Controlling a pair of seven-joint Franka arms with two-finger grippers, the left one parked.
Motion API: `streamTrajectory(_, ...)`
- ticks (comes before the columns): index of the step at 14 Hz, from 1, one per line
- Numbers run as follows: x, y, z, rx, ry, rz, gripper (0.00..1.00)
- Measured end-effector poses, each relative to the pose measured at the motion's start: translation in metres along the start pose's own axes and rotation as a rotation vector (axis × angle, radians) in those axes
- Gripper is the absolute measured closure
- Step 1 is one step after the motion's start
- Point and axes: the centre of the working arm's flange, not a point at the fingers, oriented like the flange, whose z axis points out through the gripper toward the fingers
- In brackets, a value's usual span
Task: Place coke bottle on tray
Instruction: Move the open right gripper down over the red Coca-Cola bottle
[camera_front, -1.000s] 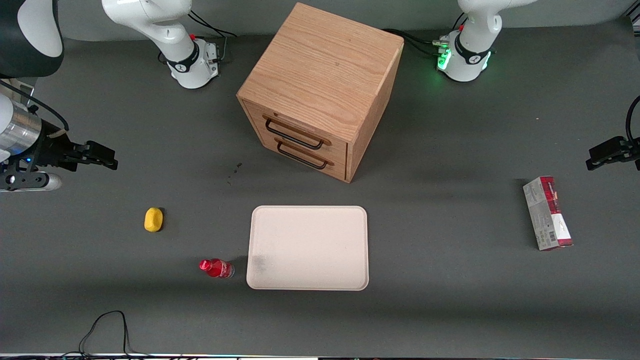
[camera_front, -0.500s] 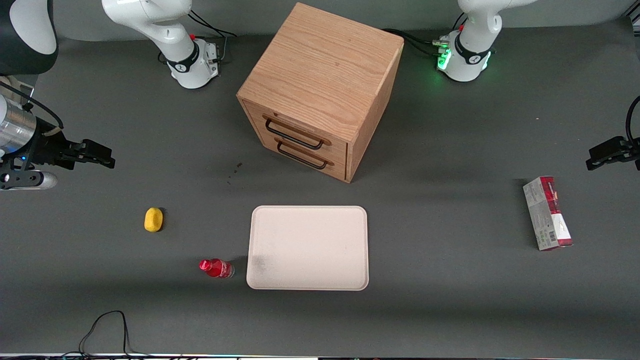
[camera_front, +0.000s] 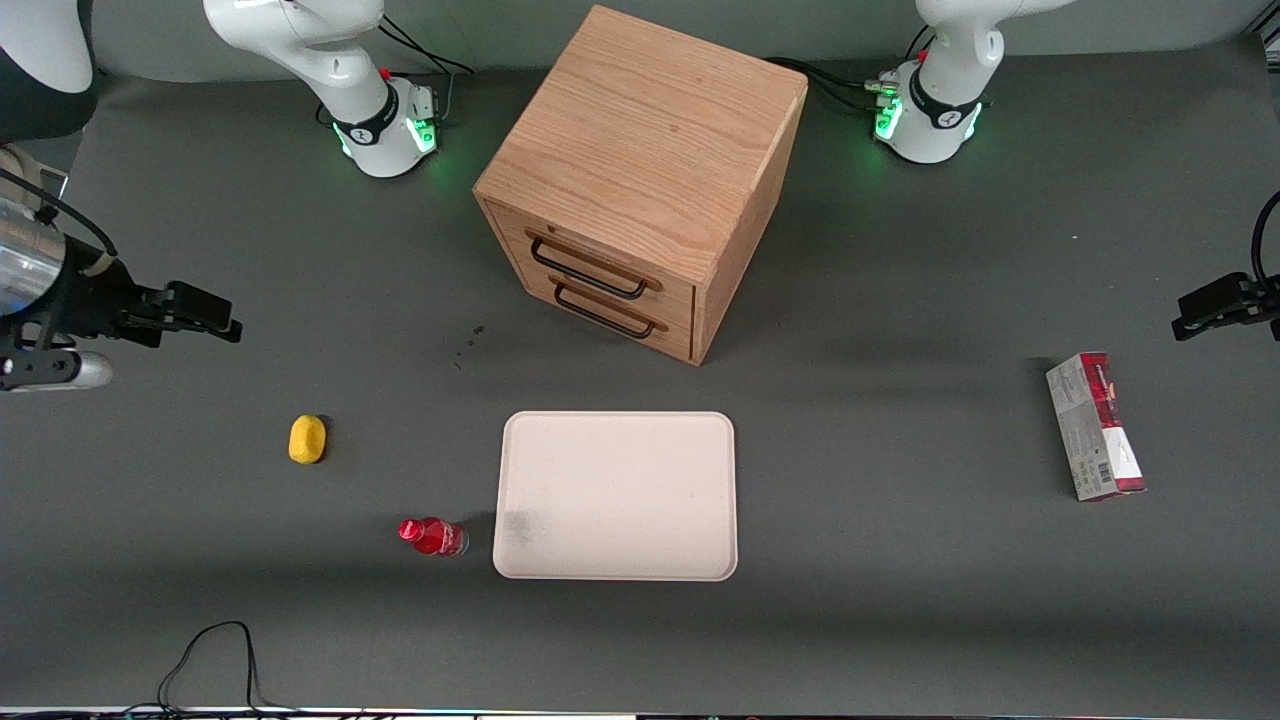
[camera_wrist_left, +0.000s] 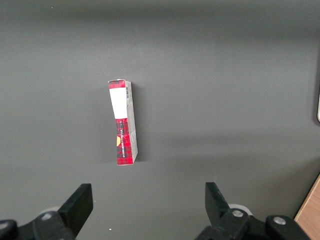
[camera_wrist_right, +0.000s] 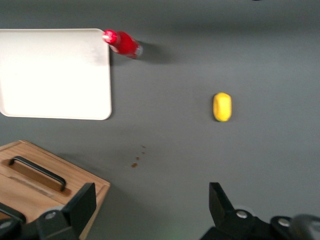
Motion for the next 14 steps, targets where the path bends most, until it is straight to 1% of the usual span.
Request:
streamTrajectory(1, 0.005, -0.023, 0.002, 0.0, 0.0, 0.008, 0.0)
streamTrajectory(2, 0.008, -0.05, 0.006, -0.01, 0.004, 0.013, 0.0)
streamTrajectory(4, 0.008, -0.101, 0.013, -0.056, 0.022, 0.015, 0.0)
streamTrajectory(5, 0.007, -0.116, 0.015, -0.068, 0.029, 0.016, 0.0)
streamTrajectory(6, 0.007, -0.123, 0.016, -0.073, 0.032, 0.017, 0.0)
streamTrajectory(8, 0.011, -0.118, 0.015, -0.076, 0.033, 0.029, 0.0)
streamTrajectory(10, 0.024, -0.11, 0.024, -0.078, 0.03, 0.047, 0.0)
streamTrajectory(11, 0.038, -0.107, 0.037, -0.08, 0.026, 0.055, 0.0)
streamTrajectory(12, 0.059, -0.106, 0.058, -0.079, 0.031, 0.062, 0.0)
streamTrajectory(14, 0.106, -0.106, 0.116, -0.068, 0.069, 0.073, 0.0)
